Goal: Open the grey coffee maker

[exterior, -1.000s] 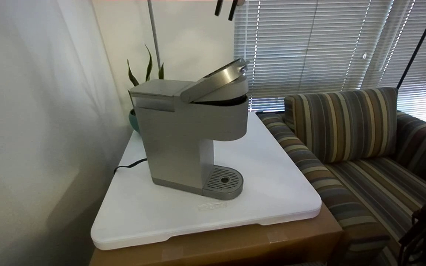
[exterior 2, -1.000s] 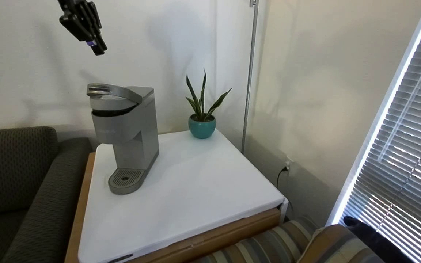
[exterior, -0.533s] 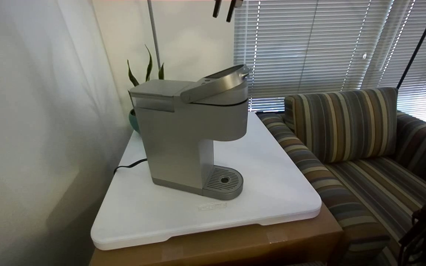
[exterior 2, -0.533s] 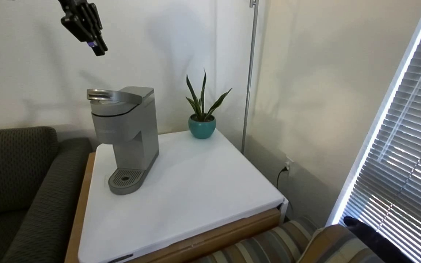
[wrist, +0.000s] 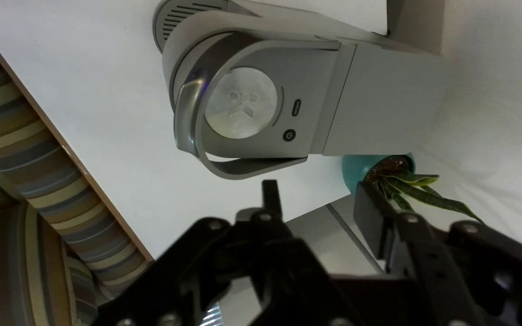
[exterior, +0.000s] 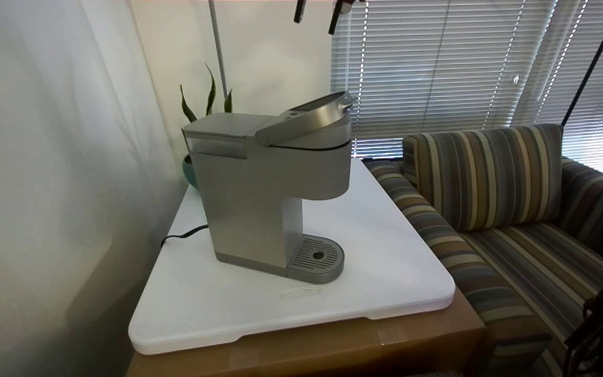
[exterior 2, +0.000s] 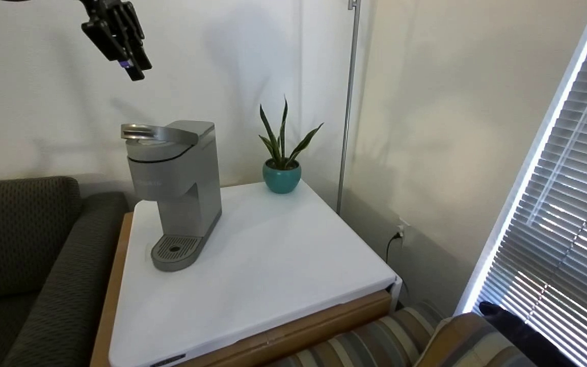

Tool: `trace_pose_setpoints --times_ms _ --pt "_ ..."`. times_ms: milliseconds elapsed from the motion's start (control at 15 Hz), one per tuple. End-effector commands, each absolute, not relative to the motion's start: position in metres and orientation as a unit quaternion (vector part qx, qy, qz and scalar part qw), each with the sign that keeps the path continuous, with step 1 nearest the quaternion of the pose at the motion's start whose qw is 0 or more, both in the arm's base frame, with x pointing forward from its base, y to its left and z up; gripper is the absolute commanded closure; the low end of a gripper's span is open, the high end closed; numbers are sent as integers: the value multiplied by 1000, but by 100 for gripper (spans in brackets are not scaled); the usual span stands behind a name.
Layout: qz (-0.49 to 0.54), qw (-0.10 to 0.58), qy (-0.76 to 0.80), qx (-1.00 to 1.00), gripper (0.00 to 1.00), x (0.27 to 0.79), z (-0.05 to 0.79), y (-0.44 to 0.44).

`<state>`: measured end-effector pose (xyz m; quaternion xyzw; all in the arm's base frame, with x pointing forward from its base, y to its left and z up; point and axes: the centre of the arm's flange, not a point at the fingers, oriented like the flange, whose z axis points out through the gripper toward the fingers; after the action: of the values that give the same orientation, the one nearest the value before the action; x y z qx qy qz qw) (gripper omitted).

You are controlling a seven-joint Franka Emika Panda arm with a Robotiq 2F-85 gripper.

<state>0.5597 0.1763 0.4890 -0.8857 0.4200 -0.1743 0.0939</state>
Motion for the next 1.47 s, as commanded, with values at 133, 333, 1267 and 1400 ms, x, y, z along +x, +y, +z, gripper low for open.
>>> trace_pose_setpoints --times_ms 133,333,1267,1400 --pt "-216 52 459 -860 7 543 489 165" --pt "-230 22 493 -839 0 529 480 157" --pt "-178 8 544 -820 0 490 401 170" --pt "-169 1 553 -816 0 482 393 165"
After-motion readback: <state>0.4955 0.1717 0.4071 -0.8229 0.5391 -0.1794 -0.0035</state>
